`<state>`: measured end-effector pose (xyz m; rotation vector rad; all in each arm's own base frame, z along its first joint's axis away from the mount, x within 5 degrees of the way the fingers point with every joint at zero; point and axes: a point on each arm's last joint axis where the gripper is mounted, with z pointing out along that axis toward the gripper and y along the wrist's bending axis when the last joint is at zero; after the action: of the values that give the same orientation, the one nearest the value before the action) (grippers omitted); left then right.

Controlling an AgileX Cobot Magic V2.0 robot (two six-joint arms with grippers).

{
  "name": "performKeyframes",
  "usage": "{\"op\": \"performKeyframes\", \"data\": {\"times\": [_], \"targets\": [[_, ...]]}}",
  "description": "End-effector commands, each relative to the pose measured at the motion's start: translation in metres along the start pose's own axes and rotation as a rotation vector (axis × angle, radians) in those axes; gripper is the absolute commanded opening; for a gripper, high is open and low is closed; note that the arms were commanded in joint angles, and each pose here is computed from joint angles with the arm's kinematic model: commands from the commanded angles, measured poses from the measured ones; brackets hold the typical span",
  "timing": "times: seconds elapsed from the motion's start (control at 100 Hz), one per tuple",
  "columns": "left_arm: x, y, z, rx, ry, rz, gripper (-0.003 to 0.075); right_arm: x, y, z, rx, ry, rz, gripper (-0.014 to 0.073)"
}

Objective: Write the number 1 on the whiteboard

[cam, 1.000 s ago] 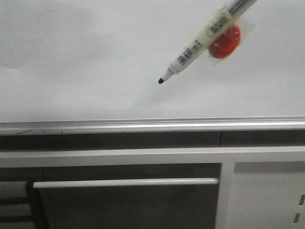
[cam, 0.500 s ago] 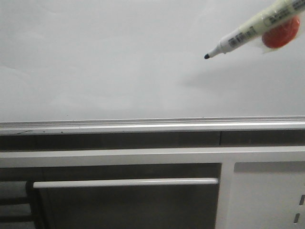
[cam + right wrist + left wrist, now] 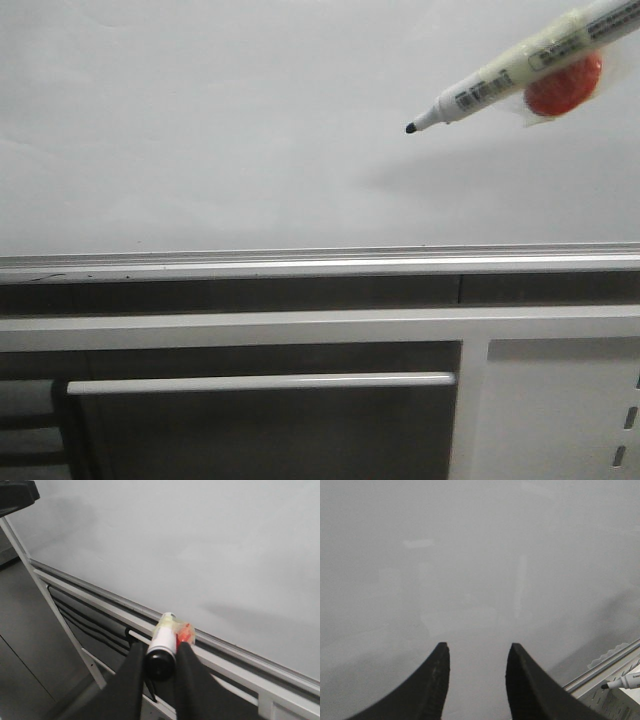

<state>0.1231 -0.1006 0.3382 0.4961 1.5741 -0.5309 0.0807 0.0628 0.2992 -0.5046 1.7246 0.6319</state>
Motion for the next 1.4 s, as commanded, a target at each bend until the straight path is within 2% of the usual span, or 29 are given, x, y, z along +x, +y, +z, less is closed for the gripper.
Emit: {"op": "performKeyframes", "data": {"times": [0.0, 0.13, 0.41, 0.6, 0.93, 1.39], "targets": [[-0.011, 0.002, -0.002, -0.020, -0.040, -0.017, 0.0239, -0.010, -0.003, 0.001, 0.021, -0.079, -0.005, -0.0042], [-0.011, 0.002, -0.002, -0.020, -0.040, -0.017, 0.0239, -0.013, -0.005, 0.003, 0.034, -0.118, -0.012, -0.0042], [-0.011, 0.002, -0.002, -0.020, -0.040, -0.017, 0.0239, -0.019, -0.011, 0.017, 0.036, -0.111, -0.044, -0.0043], [-0.011, 0.002, -0.002, -0.020, -0.040, -0.017, 0.0239, -0.020, -0.016, 0.032, 0.016, -0.056, -0.052, -0.0043], [-0.011, 0.002, -0.002, -0.020, -0.040, -0.017, 0.0239, -0.027, -0.022, 0.047, 0.013, -0.051, -0.072, -0.0043], [-0.011, 0.002, -0.002, -0.020, -0.040, -0.015, 0.0239, -0.013, -0.039, 0.071, 0.060, 0.061, -0.097, -0.0043]]}}
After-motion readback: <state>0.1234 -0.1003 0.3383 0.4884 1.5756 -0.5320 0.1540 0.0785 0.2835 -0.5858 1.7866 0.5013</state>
